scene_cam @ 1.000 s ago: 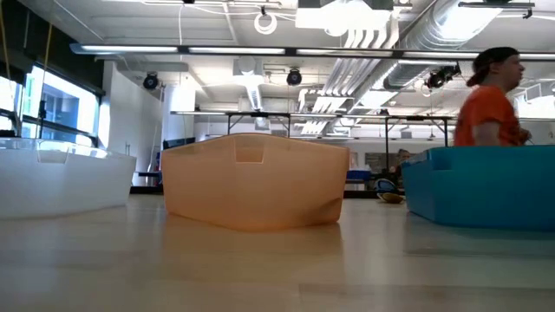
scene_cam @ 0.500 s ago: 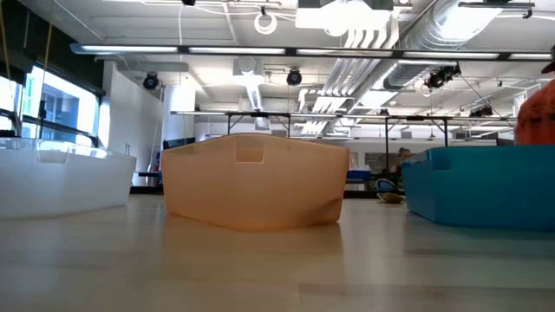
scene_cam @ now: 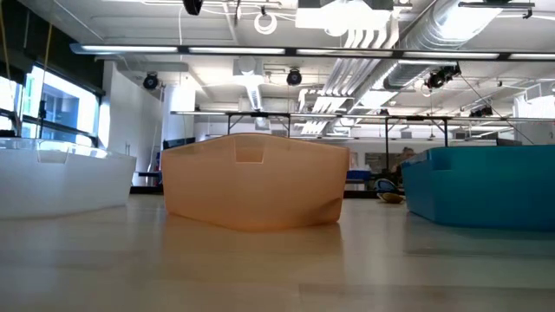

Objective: Sort silverware by color (type)
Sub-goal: Put the bottom left black spoon into the orange bin

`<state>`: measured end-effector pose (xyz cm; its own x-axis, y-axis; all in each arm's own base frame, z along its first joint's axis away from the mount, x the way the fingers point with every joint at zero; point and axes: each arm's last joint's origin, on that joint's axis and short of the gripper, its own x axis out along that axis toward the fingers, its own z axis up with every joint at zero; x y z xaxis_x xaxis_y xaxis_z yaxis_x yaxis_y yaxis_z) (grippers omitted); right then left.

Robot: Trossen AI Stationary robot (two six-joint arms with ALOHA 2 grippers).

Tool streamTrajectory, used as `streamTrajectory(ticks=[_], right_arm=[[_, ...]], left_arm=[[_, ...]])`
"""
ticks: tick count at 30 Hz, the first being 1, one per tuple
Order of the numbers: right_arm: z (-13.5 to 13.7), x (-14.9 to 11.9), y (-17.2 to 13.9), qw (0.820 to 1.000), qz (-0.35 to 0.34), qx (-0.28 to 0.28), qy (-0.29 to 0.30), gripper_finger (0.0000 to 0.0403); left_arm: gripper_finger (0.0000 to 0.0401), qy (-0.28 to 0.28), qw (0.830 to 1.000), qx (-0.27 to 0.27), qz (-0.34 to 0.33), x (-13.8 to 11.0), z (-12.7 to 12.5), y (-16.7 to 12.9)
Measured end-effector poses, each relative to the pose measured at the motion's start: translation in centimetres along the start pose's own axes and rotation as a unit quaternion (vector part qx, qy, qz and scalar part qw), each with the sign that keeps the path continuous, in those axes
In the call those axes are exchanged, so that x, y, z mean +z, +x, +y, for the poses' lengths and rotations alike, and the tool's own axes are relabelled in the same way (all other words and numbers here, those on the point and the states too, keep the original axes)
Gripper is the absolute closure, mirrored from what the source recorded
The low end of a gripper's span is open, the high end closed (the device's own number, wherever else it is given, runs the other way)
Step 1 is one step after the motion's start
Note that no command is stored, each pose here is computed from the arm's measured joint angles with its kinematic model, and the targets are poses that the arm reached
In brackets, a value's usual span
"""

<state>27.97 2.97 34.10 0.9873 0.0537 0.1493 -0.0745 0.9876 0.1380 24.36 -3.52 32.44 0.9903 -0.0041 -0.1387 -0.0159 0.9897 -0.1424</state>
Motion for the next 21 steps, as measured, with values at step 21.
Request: streamTrajectory(ticks=[21], right_arm=[[0.2,2.2,-2.1,1.000,-0.016,0.001,0.001,0.0265]], left_arm=[[0.0401,0.247,0.904,-0.084,0.340,-4.5,-1.1,8.4]])
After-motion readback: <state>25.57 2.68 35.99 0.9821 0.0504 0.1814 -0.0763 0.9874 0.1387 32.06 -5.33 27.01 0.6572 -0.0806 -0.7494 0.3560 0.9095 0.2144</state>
